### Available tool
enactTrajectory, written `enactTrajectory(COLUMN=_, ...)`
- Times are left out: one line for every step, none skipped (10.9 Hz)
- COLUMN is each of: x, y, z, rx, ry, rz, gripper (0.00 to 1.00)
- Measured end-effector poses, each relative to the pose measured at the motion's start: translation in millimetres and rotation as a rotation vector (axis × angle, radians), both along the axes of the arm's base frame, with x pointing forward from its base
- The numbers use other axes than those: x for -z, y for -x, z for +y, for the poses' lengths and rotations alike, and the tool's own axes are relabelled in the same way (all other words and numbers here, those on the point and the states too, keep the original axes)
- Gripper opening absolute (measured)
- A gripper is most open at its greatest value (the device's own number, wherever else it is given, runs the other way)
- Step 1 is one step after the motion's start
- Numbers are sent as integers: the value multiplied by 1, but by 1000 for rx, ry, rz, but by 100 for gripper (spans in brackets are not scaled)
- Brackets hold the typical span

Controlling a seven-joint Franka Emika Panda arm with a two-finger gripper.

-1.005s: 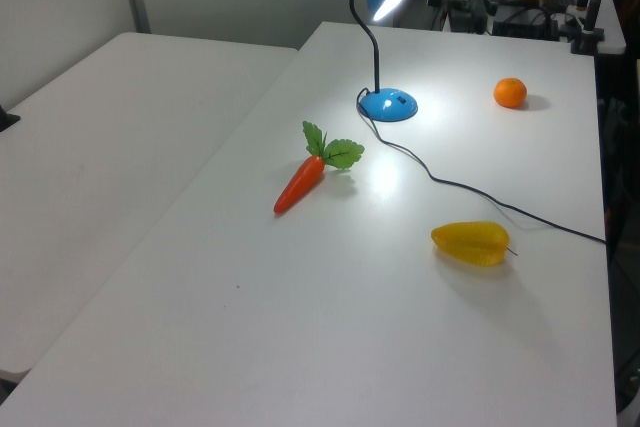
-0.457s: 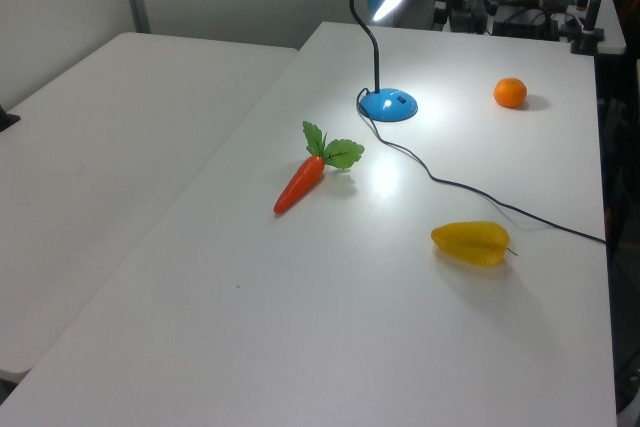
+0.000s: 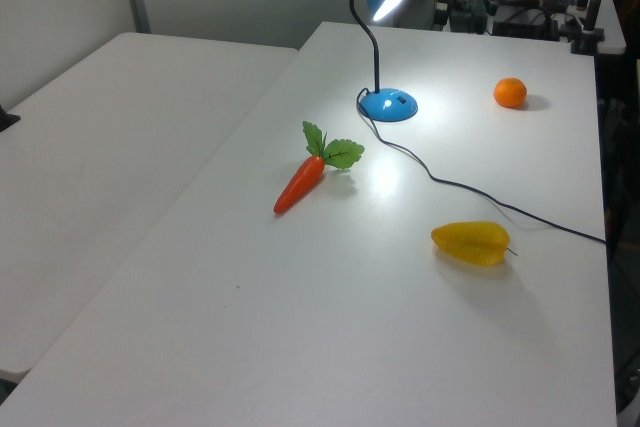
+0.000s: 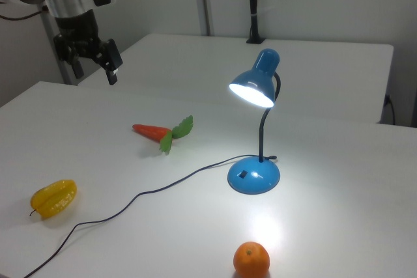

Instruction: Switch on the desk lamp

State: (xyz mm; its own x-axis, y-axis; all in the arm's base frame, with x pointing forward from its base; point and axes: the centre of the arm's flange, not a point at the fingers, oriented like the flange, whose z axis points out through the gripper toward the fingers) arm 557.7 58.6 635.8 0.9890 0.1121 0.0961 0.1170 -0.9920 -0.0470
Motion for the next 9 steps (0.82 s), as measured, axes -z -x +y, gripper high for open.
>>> enactTrajectory(x=0, y=0, z=0, rx=-10, ry=1, rz=-1, gripper=100)
enactTrajectory(x=0, y=0, z=0, rx=-11, ry=1, rz=-1, gripper=100)
enactTrajectory(x=0, y=0, z=-1, rx=-12, ry=1, rz=-1, gripper=100)
enactTrajectory(x=-1, y=0, z=-1, rx=-12, ry=1, rz=-2, gripper=100)
enactTrajectory(x=-1, y=0, z=-1, rx=-12, ry=1, rz=-2, gripper=100)
enactTrajectory(x=-1, y=0, z=-1, rx=-12, ry=1, rz=-3, gripper=100)
enactTrajectory(x=-1, y=0, z=-1, rx=-12, ry=1, rz=-3, gripper=100)
enactTrajectory(x=-1, y=0, z=-1, rx=-11, ry=1, rz=-3, gripper=100)
enactTrajectory(x=-1, y=0, z=-1, rx=-11, ry=1, rz=-3, gripper=100)
